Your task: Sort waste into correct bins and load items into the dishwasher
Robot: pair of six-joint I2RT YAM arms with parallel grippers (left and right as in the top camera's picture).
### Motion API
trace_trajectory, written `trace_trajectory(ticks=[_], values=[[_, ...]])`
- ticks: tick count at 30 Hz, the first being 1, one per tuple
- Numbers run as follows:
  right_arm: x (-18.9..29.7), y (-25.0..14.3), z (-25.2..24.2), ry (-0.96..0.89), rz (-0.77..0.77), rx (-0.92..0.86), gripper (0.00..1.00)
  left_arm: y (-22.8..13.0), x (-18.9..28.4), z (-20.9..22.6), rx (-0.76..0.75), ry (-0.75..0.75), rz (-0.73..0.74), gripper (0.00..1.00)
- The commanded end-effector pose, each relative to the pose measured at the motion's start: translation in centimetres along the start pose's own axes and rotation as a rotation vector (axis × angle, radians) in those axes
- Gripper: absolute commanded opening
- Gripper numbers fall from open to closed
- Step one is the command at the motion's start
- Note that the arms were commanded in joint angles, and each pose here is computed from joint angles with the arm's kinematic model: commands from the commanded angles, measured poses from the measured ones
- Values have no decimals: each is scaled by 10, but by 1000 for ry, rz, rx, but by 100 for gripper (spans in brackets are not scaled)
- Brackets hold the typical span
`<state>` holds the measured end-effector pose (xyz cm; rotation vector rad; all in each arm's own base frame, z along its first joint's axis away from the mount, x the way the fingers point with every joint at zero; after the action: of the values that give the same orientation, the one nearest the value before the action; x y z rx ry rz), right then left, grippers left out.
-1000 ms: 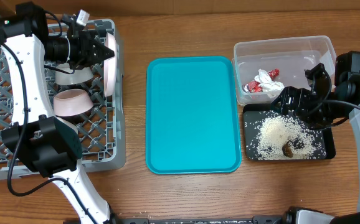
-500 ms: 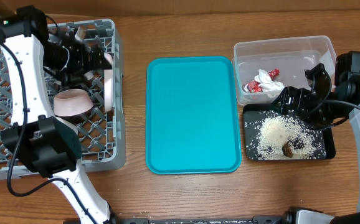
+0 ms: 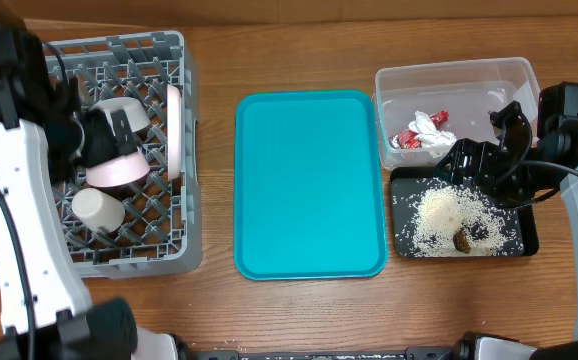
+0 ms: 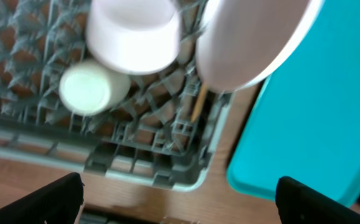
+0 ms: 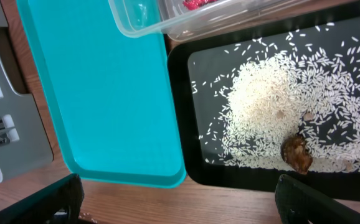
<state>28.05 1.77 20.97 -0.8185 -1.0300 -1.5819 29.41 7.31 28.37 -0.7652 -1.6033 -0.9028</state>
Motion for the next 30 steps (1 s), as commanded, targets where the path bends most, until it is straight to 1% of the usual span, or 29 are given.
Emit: trace_trajectory(ticks=[1,4,7,9,11,14,15,18,22,26,30], values=[[4,3,3,4,-19,14,100,-21,-7,17,37,58,-24,100],[4,1,3,-1,-11,25,100,-36,-2,20,22,27,-139,100],[4,9,-5,-53,-44,40,100,-51,3,18,-40,-35,-280,100],[7,23,-17,-130,-104,44,100,-65,7,12,-123,-112,-381,100],[9,33,-21,-160,-148,53,99,-80,8,9,-189,-159,-458,100],[20,43,-16,-164,-231,68,100,-102,8,11,-212,-193,-540,100],[31,44,-12,-172,-284,87,100,-112,8,12,-202,-208,-573,100],[55,37,-12,-236,-391,84,100,-123,7,15,-203,-213,-599,100],[83,7,-7,-289,-527,84,100,-125,5,16,-203,-213,-599,100],[95,-23,1,-293,-613,111,100,-122,6,15,-205,-217,-610,100],[100,-44,1,-313,-645,113,100,-122,5,15,-203,-212,-602,100]])
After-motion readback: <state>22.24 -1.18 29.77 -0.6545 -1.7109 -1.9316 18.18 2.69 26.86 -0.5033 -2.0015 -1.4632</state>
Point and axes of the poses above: each gripper's point midway between its finger pads, its own x axis back along the fingers, its own z axis along the line the jaws close on, y = z × x, the point moved 2 cm from there along x, back along the fingers, and after that the axes turned 8 degrees about x, right-handed, at the moved point
